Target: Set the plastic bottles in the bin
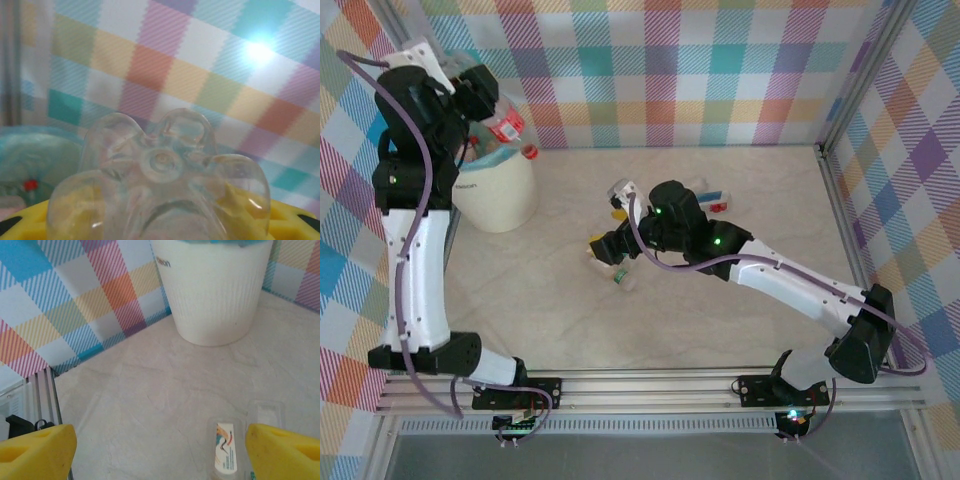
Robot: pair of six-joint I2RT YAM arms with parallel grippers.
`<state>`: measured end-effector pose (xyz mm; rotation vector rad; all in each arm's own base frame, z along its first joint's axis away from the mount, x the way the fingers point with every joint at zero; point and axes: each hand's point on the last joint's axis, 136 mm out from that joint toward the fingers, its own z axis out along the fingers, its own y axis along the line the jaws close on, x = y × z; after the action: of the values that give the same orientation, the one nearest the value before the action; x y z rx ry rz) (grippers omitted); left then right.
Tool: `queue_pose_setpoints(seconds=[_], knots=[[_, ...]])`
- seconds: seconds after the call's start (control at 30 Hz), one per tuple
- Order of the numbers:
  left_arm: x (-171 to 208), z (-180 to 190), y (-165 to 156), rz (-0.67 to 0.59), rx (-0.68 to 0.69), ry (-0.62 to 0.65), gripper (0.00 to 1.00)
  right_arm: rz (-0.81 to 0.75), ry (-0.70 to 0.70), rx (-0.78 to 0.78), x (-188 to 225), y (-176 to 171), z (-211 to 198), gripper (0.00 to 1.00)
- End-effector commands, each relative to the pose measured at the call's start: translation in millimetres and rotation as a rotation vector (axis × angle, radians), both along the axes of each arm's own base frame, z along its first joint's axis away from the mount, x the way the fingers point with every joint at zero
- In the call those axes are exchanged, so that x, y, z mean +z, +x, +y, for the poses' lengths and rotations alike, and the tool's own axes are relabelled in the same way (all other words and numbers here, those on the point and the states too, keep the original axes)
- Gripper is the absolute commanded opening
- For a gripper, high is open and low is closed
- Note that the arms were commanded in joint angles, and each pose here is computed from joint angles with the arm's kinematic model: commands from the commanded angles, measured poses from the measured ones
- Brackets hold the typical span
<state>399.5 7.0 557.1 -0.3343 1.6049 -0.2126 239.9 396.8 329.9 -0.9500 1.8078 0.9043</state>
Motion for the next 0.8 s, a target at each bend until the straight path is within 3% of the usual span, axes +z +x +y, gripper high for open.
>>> queue_pose_setpoints(seconds=[0.0,0.13,0.3,0.5,0.77], knots=[[10,40,11,-0.012,0.137,0.05,0.45,-0.048,0.034,0.058,22,-4,11,0.87],[4,92,32,0.012,0.296,0.049,0.45,-0.04,0.022,0.082,20,-4,17,0.85],[-26,128,70,0.064,0.355,0.076,0.45,0.001,0.015,0.099,11,-5,23,0.85],[-95,118,117,0.224,0.215,0.077,0.48,0.041,0.003,0.098,0,-5,25,0.84],[-150,104,130,0.329,0.113,0.05,0.57,0.071,-0.015,0.108,-7,-7,26,0.82]])
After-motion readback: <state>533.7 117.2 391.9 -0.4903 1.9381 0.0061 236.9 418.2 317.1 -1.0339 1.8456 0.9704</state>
